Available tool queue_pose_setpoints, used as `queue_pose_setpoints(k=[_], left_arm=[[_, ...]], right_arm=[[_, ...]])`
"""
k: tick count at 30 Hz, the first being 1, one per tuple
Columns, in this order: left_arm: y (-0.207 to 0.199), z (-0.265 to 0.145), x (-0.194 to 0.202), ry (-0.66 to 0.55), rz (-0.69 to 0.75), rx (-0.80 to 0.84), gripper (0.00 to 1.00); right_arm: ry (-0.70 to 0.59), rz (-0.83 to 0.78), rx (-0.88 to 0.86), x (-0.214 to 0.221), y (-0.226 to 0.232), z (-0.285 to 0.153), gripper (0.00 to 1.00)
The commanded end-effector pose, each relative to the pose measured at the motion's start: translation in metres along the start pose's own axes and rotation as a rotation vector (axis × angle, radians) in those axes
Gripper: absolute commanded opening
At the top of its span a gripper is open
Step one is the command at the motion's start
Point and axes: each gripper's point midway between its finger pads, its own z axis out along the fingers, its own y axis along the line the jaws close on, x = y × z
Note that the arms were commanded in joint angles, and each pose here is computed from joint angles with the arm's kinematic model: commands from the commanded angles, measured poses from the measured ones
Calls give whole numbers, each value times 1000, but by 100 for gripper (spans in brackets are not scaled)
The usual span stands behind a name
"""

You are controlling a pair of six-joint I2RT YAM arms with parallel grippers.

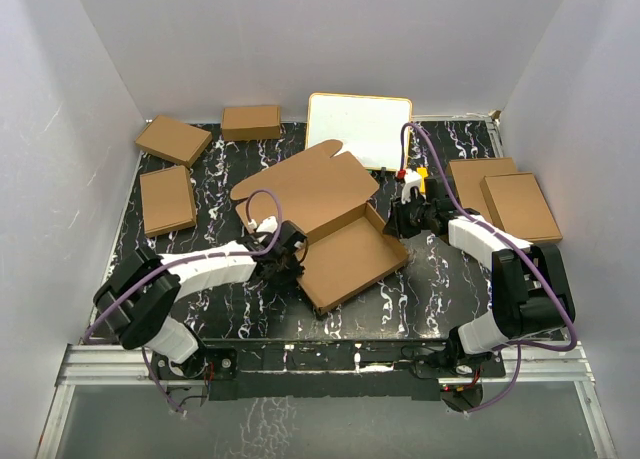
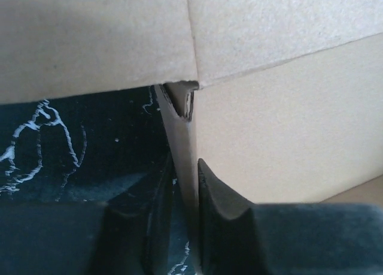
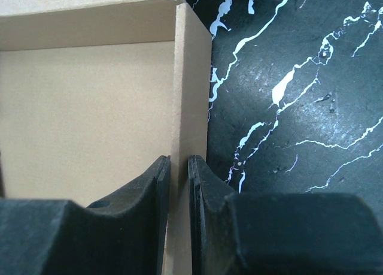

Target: Fold the paper box

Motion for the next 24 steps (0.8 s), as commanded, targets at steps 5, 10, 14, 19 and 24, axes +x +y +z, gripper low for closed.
queue_pose_setpoints(k=[5,10,14,19,24], left_arm=[[9,-1,-11,-17,142,-132,0],[12,-2,-28,-47,276,-198,0],[18,-4,-37,-24,347,-283,26],[13,-7,-41,-17,374,-280,44],[3,-14,-44,-22,363,-239,51]], right_arm=[[-56,-28,-65,-14,14,-3,23],[-64,-22,-169,-13,34,-6,39],[-70,-41,-239,-14,46,-10,51],[-81,-59,-270,-16,52,-13,57],[-83,-64,-263,-16,51,-13,58]])
